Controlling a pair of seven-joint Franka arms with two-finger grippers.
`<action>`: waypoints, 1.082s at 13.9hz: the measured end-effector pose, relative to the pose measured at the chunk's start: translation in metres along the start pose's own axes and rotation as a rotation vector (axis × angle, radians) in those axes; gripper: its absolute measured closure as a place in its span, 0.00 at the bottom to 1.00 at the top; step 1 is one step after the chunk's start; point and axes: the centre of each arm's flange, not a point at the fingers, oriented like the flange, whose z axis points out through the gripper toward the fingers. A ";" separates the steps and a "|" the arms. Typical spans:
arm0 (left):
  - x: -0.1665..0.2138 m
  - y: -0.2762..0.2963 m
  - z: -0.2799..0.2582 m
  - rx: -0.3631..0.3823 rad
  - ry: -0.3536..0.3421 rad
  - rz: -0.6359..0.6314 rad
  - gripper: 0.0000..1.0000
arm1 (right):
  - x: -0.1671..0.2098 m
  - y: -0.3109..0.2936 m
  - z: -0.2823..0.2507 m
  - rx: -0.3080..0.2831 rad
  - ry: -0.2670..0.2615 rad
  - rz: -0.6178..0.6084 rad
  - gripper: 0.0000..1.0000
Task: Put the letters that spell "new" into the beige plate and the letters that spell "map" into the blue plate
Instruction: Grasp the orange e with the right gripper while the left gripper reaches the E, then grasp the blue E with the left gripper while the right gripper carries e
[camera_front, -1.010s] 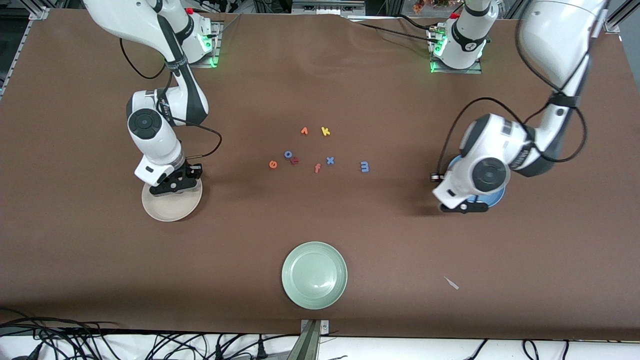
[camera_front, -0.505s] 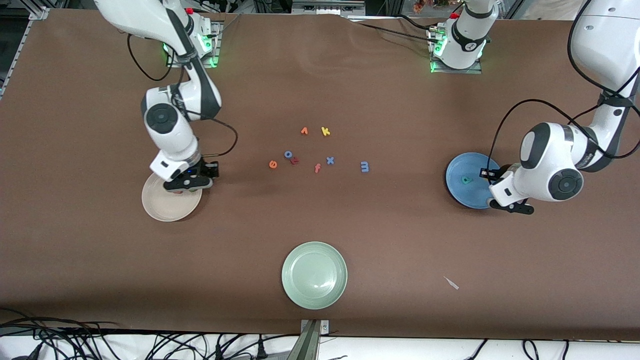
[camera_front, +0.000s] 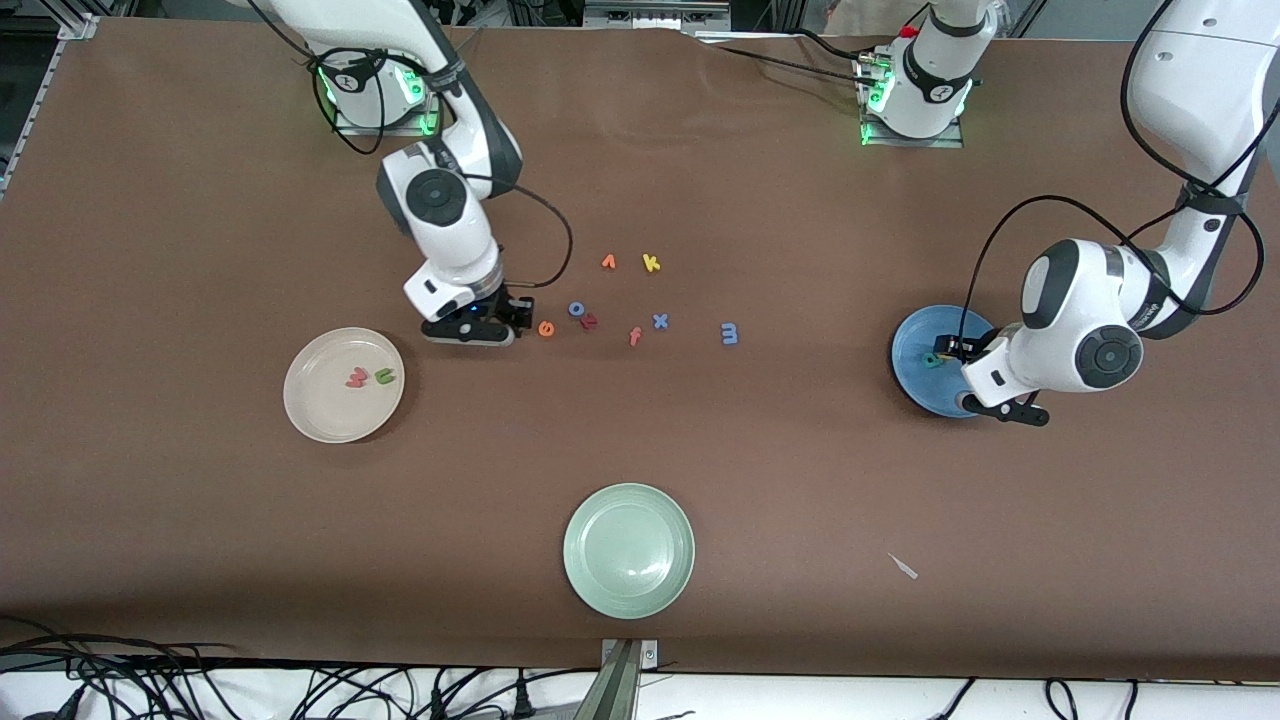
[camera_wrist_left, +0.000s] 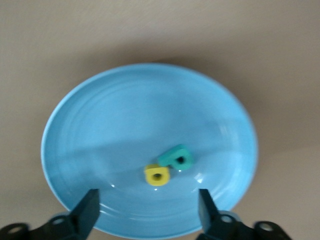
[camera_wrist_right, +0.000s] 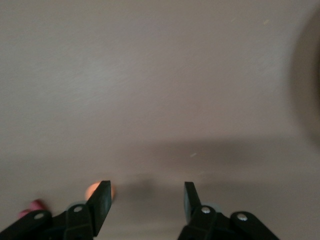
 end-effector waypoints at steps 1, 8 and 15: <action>0.001 0.017 -0.013 0.006 0.016 0.025 0.00 | -0.005 -0.011 0.002 0.001 0.001 0.024 0.33; -0.009 0.195 -0.062 0.029 0.098 -0.080 0.00 | -0.017 -0.038 0.033 -0.027 -0.012 0.065 0.33; -0.013 0.341 -0.024 -0.059 0.173 -0.268 0.00 | -0.020 -0.039 0.043 -0.028 -0.010 0.060 0.42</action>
